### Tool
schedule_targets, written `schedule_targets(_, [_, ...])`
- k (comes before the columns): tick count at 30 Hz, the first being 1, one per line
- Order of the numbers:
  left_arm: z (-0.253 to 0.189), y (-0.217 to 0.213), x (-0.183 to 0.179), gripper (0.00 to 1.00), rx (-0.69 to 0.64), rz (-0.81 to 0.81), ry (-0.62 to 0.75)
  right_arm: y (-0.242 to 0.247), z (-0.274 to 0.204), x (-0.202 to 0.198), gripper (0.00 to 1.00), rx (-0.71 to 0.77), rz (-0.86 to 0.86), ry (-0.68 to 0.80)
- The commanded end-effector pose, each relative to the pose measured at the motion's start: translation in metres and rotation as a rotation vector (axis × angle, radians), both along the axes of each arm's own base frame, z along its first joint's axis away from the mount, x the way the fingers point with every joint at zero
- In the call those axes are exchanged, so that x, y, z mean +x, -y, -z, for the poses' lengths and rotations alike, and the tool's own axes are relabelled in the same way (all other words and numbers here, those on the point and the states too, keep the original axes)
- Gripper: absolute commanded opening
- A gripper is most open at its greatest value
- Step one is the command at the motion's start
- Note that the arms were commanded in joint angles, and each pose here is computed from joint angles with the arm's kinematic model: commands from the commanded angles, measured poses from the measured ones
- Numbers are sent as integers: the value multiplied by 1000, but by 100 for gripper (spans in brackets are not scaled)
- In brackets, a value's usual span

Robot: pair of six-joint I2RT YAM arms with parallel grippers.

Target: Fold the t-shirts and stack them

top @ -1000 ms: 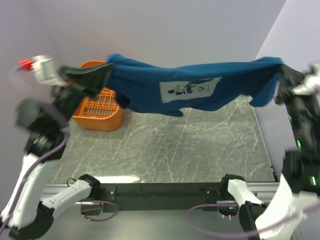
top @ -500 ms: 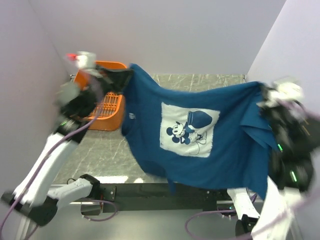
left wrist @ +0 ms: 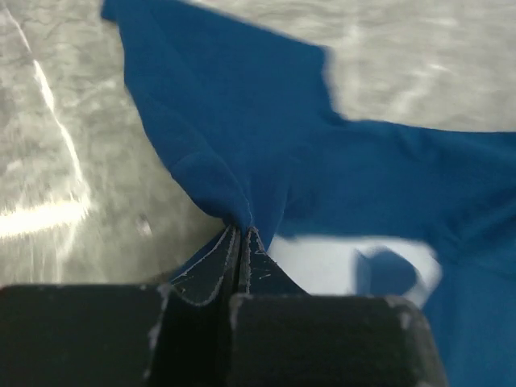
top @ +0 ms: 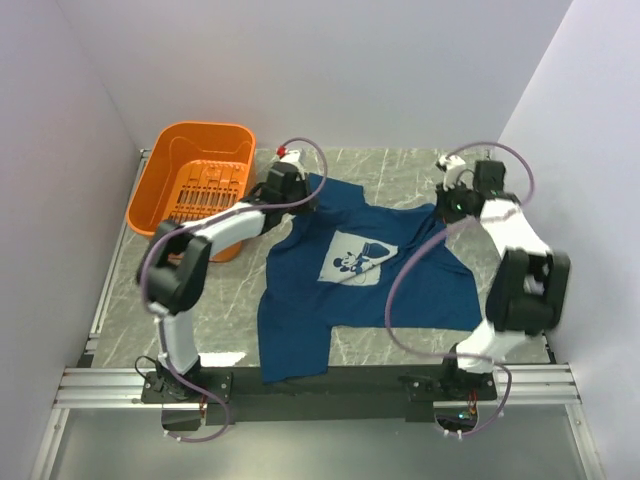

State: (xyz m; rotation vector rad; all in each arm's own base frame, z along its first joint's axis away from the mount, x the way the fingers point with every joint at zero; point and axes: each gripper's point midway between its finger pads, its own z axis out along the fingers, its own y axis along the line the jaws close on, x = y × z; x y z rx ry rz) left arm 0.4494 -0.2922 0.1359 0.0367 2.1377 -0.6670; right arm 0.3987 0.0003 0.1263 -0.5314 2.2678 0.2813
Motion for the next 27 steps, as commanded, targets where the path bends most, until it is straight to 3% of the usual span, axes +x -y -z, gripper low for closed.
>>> schedule_targets(1, [-31, 2, 44, 1, 13, -102, 113, -3, -21, 67, 0, 11, 14, 104])
schedule_targets(8, [-23, 1, 88, 4, 75, -204, 143, 5, -4, 117, 6, -51, 153, 80])
schedule_targets(11, [-17, 2, 98, 6, 81, -208, 131, 14, -4, 127, 14, -94, 235, 87])
schedule_targets(12, [-10, 1, 100, 9, 91, -208, 118, 16, -3, 127, 20, -94, 252, 86])
schedule_targets(13, [-13, 3, 102, 12, 81, -201, 124, 19, -5, 128, 37, -102, 263, 89])
schedule_targets(16, [-1, -3, 96, 30, 107, -194, 87, 19, -8, 117, 58, -103, 250, 67])
schedule_targets(17, [-1, -3, 93, 35, 106, -190, 85, 22, -8, 111, 61, -87, 245, 56])
schedule_targets(18, [-10, -7, 91, 43, 98, -189, 99, 21, -19, 104, 62, -74, 226, 69])
schedule_targets(19, [2, -12, 82, 46, 113, -183, 75, 20, -17, 95, 64, -58, 213, 49])
schedule_targets(21, [-19, -14, 77, 53, 83, -158, 120, 17, -15, 75, 64, 3, 173, -9])
schedule_targets(27, [-55, -19, 47, 63, 45, -86, 200, 9, 33, 29, 63, 125, 176, -240])
